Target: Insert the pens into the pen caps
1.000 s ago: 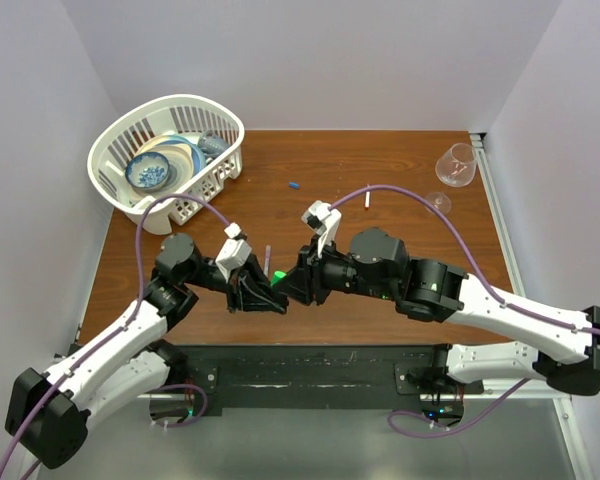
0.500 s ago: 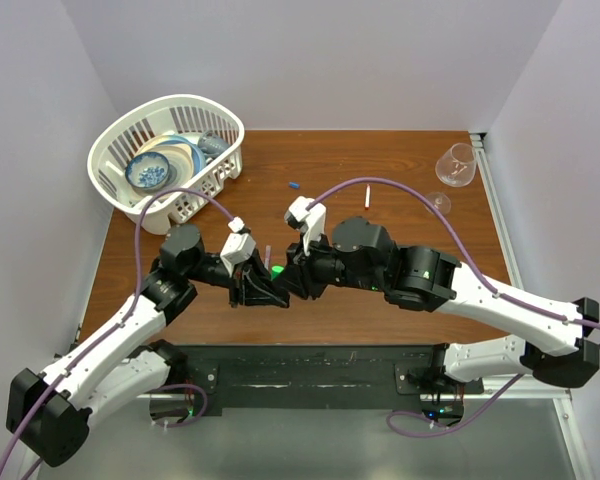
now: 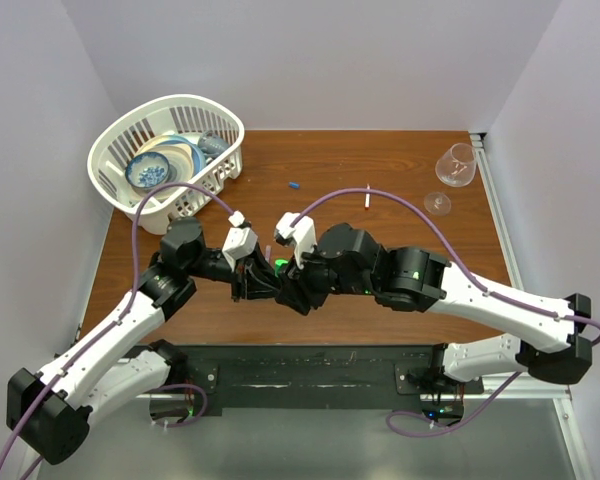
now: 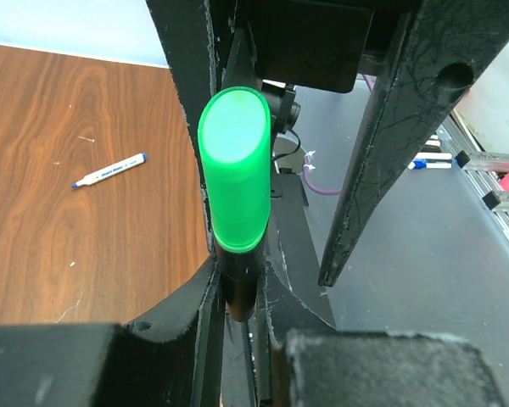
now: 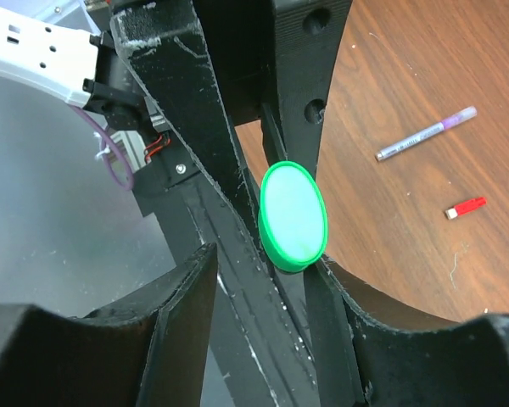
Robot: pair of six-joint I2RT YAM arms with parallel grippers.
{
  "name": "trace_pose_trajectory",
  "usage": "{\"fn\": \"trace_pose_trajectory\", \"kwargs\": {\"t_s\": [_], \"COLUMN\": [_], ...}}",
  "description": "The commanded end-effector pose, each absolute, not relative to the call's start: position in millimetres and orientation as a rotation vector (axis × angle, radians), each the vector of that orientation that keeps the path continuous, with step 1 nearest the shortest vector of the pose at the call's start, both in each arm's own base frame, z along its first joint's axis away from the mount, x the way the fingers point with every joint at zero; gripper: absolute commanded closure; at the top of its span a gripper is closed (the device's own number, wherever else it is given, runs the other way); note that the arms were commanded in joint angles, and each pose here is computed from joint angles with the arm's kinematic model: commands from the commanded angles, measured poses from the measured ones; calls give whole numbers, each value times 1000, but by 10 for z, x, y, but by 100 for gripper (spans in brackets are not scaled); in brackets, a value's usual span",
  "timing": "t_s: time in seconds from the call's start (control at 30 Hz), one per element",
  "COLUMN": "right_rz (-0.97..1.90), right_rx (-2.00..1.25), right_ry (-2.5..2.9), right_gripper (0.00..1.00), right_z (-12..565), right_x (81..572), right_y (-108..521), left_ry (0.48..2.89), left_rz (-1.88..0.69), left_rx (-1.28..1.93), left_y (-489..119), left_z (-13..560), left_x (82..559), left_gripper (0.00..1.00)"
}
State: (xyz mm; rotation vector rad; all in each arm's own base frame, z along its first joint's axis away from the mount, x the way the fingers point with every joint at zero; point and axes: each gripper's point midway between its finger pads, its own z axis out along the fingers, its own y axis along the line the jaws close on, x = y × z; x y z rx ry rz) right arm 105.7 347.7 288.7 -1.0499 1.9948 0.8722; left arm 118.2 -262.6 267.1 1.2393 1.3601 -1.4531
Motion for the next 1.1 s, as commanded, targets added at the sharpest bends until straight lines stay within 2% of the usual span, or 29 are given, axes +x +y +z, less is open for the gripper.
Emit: {"fn": "trace_pose_trajectory", "kwargs": {"t_s": [0.0,0.27,0.57,0.93,1.07], "right_rz": [956,1054,1133,951,940], "right_rx": [-1045,-774,-673,-633,-661], "right_ry": [1989,1829,1681,1572,1560], "right_gripper": [52,49,48,48,51], "right_z": [2907,3210,3504,3805,3831], "right_x": [898,1053,1112,1385,1396], "right_y": [3480,3369,3386,3221,3285], "left_ry": [1242,1185,1175,1198,1168], "left_rz": [-1318,-1342,-1380,-1420,-1442], "left_rx": [1202,1148,1123,1128,1133], "left_y": [-2655,-2654,-2659,-2657,-2652], "left_z": [2996,3125,3198,3134,3194], "left_x": [1396,1367,1337,1291,1245], "left_gripper": [100,100,100,100,100]}}
